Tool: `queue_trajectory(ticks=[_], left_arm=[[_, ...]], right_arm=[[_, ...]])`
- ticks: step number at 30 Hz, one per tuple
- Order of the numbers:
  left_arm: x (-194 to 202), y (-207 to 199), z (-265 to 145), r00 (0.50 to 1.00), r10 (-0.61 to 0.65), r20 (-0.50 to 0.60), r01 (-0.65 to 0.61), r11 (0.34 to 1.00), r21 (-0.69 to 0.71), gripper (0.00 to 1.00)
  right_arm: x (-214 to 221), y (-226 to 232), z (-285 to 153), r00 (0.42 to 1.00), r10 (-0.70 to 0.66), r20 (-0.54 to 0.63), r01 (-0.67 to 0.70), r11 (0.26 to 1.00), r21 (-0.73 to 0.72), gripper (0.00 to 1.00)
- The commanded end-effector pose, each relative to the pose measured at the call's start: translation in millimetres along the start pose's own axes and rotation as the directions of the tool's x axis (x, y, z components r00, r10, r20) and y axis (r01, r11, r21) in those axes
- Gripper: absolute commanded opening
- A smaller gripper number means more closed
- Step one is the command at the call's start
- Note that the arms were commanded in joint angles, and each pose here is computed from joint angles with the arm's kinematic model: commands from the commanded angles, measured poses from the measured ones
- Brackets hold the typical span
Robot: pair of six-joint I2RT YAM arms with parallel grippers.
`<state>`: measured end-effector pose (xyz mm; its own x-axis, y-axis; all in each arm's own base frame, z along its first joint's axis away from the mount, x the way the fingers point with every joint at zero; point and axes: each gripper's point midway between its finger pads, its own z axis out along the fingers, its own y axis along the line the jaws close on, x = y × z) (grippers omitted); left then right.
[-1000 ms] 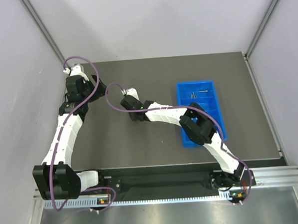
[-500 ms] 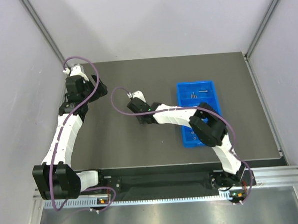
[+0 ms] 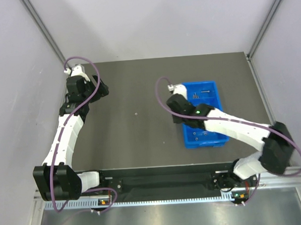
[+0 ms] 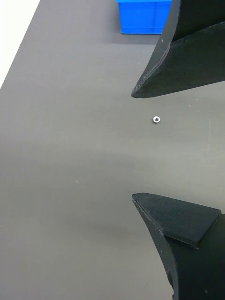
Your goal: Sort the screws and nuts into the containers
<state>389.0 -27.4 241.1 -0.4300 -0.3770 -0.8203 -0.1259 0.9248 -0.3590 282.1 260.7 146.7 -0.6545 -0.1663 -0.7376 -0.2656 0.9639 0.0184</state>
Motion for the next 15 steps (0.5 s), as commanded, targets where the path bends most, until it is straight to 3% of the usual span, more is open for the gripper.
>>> queue_trajectory(ticks=[1,6,15], left_arm=[[-13.9,-7.2,-2.0,0.999,-0.003,0.051,0.001,0.999,0.033,0.87],[-15.3,-5.6,-2.5,0.998,-0.001,0.056,-0.001,1.000,0.025,0.87],[-13.9,-3.8,-0.9,0.999,0.001,0.053,-0.002,1.000,0.016,0.87]], right_arm=[[10.5,-55.1,-37.6,0.995,0.099,0.012,-0.099,0.987,0.126,0.12],[40.6,-97.5,-67.0,0.986,0.168,-0.006,-0.164,0.969,0.186,0.13],[85.9,-125.0,-53.5,0.973,0.219,-0.070,-0.195,0.947,0.257,0.13]])
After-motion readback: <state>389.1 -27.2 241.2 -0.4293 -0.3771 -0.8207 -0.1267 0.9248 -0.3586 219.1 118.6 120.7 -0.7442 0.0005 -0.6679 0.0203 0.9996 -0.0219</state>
